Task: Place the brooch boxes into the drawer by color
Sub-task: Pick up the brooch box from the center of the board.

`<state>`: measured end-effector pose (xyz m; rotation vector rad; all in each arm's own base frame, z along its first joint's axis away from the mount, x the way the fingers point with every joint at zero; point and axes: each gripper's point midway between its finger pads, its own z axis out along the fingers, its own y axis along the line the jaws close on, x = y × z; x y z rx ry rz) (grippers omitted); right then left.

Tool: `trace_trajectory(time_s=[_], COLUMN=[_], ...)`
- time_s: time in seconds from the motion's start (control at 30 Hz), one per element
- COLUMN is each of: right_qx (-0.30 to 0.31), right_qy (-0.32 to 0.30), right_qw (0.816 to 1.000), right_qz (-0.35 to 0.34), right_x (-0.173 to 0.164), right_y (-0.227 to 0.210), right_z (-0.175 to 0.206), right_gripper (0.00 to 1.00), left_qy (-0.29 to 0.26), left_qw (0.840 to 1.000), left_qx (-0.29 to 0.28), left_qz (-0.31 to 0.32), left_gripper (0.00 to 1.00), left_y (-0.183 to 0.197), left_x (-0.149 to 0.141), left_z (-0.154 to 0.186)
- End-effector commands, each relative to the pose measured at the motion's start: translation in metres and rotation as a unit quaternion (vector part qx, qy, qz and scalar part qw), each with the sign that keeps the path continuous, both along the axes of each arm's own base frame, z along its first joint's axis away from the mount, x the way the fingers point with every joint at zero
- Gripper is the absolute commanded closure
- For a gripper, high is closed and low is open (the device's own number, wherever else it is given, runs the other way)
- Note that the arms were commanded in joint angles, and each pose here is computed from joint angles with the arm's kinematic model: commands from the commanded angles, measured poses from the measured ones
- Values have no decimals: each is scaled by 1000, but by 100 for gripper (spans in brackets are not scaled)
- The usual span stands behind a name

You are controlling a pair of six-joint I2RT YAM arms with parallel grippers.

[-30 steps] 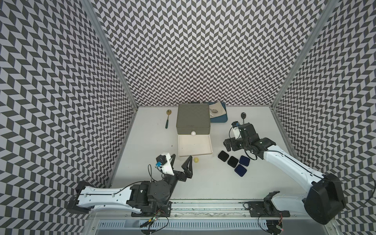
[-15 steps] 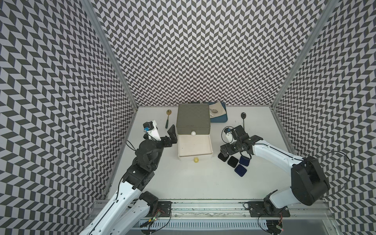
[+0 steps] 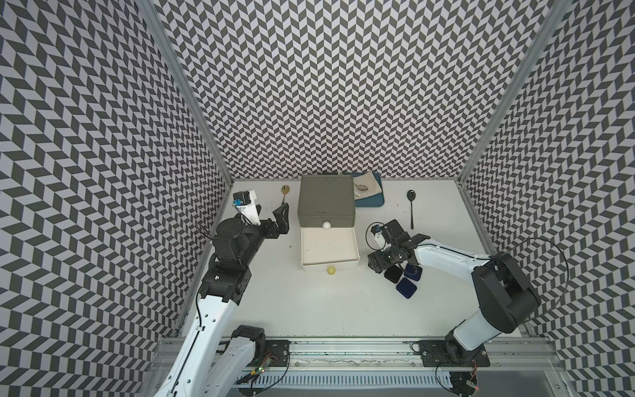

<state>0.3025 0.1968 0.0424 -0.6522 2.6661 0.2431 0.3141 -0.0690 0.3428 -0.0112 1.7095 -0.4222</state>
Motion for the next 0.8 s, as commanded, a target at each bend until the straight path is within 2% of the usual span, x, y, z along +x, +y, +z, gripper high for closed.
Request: trace_trajectory(time_s=[0.0,0.23,0.4,0.53,0.77], right_qx=[-6,-5,-6,-4,6], right_qy=[-3,5,13,2,-29], right_qw=[1000,1000,1000,1000,999], right_qz=[4,7,8,1,-14], right_x=[1,-8,-9,-6,5], right_y=[3,5,5,5,6], right_z=[-7,-13,-18,-10,17], right_gripper=[16,21,36,57,61], left_qy=[22,25,30,33,33], left_qw=[999,999,999,999,999], left_qx=[10,11,11,12,10], left_qz=[-26,-26,-26,-25,-23], left_gripper=[0,0,0,0,0], left_y=[-4,0,0,1,2], left_x=[-2,0,0,-2,-2], left_z=[-15,-17,-21,-23,-24])
